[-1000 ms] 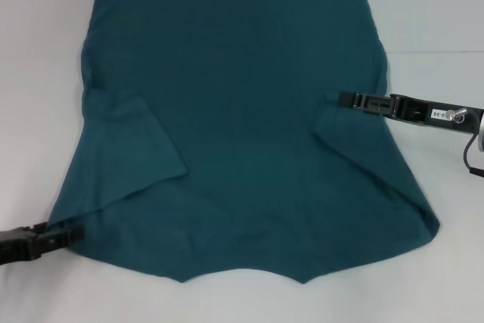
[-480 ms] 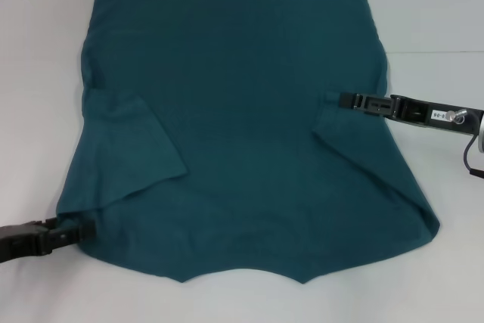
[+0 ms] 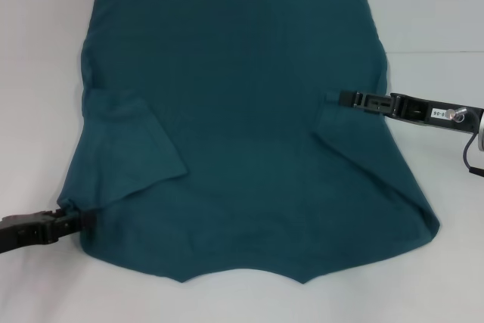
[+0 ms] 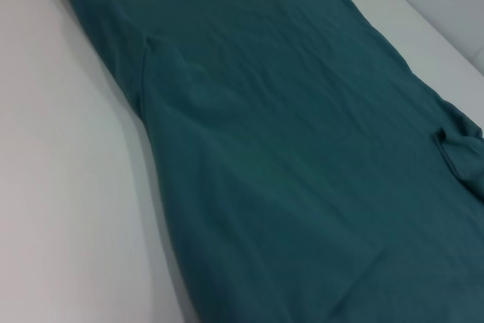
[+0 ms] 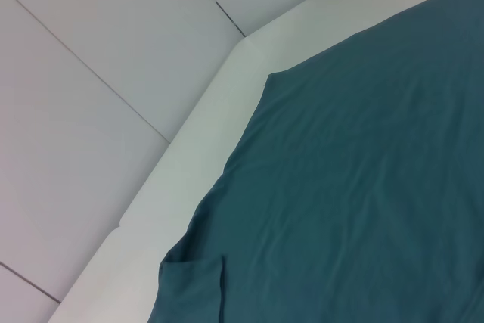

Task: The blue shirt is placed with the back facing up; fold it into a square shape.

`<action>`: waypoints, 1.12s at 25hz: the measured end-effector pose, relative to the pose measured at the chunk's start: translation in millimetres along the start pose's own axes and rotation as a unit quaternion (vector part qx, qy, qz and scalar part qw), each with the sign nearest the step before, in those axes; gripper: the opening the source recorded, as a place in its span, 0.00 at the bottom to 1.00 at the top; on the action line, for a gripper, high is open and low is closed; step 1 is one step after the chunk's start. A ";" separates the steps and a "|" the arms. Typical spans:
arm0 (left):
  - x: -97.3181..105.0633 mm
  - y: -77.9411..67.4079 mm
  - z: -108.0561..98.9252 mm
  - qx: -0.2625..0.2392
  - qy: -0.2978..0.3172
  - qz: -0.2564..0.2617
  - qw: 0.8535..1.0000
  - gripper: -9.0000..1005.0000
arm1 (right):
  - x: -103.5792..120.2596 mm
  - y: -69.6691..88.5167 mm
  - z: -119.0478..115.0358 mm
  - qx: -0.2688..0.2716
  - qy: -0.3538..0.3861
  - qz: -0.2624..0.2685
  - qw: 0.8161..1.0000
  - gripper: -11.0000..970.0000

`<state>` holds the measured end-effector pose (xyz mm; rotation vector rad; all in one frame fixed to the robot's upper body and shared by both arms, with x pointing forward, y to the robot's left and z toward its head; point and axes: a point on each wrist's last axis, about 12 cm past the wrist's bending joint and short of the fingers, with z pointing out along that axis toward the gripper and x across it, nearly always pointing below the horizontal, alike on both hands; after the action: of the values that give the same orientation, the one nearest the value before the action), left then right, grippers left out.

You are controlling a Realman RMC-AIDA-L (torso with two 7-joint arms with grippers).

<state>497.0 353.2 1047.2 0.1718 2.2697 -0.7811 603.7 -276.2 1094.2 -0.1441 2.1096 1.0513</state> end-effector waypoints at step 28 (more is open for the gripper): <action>-1.2 8.6 -13.3 -0.028 -0.008 -0.020 0.999 0.03 | 11.3 -18.8 -34.0 0.020 0.043 0.026 0.999 0.96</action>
<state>492.9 368.0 1051.2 0.0943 2.2836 -0.7356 583.6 -310.6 1087.2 -0.1181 2.2201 1.0499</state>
